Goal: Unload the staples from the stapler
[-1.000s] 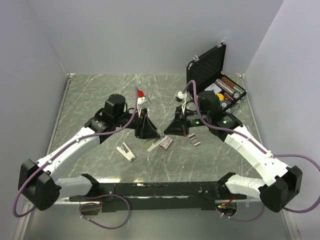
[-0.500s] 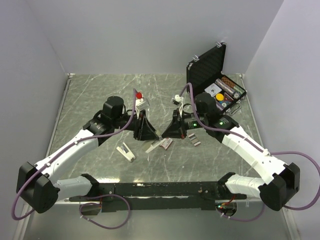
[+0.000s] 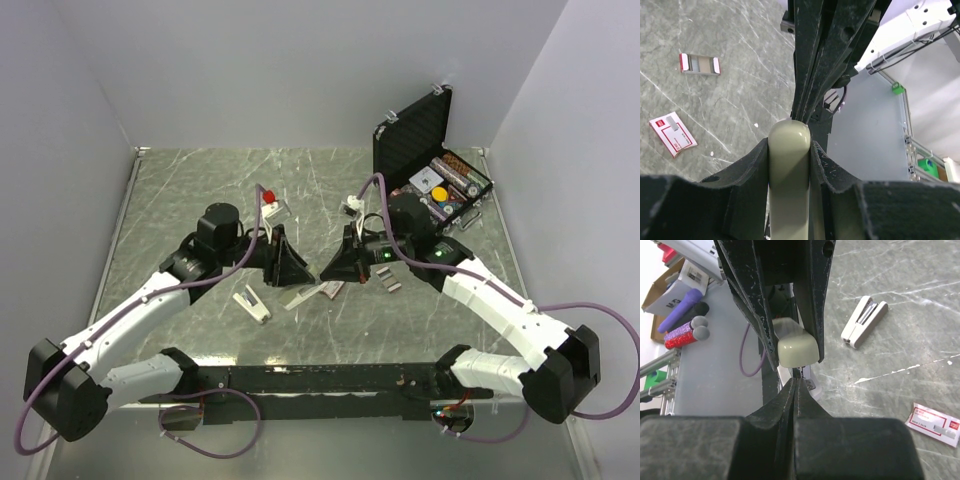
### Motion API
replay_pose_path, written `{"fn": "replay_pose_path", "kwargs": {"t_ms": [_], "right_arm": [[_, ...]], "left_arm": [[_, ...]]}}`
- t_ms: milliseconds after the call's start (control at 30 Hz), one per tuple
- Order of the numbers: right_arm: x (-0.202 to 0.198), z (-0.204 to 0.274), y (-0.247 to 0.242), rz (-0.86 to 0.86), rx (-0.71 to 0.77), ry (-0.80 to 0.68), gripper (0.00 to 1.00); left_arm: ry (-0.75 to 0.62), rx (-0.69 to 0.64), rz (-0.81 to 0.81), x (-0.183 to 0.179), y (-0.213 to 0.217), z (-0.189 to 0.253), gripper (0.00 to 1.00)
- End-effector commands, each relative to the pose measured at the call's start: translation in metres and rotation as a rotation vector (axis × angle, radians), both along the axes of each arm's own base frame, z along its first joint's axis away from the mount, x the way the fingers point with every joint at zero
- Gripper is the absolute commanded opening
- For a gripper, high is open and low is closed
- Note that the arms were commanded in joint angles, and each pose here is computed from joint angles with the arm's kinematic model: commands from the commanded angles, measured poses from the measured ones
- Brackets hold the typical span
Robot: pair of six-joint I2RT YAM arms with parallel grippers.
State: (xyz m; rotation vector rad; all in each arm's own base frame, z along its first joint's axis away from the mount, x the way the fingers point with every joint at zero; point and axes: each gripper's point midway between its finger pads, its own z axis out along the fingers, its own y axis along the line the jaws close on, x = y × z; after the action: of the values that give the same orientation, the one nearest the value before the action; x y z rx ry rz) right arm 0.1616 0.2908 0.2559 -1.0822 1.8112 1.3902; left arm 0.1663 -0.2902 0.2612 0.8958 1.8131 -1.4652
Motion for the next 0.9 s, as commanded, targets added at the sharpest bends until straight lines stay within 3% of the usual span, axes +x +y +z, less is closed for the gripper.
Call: {"fn": "replay_pose_path", "kwargs": {"t_ms": [0,867], "right_arm": [[-0.015,-0.023,0.0,0.028,-0.039,0.062,0.0],[-0.027,-0.025,0.022,0.083,0.018,0.108,0.0]], "left_arm": [[-0.22,-0.201,0.042,0.008,-0.002,0.075,0.01],[-0.244,-0.403,0.328,0.04,0.014,0.117,0.01]]}}
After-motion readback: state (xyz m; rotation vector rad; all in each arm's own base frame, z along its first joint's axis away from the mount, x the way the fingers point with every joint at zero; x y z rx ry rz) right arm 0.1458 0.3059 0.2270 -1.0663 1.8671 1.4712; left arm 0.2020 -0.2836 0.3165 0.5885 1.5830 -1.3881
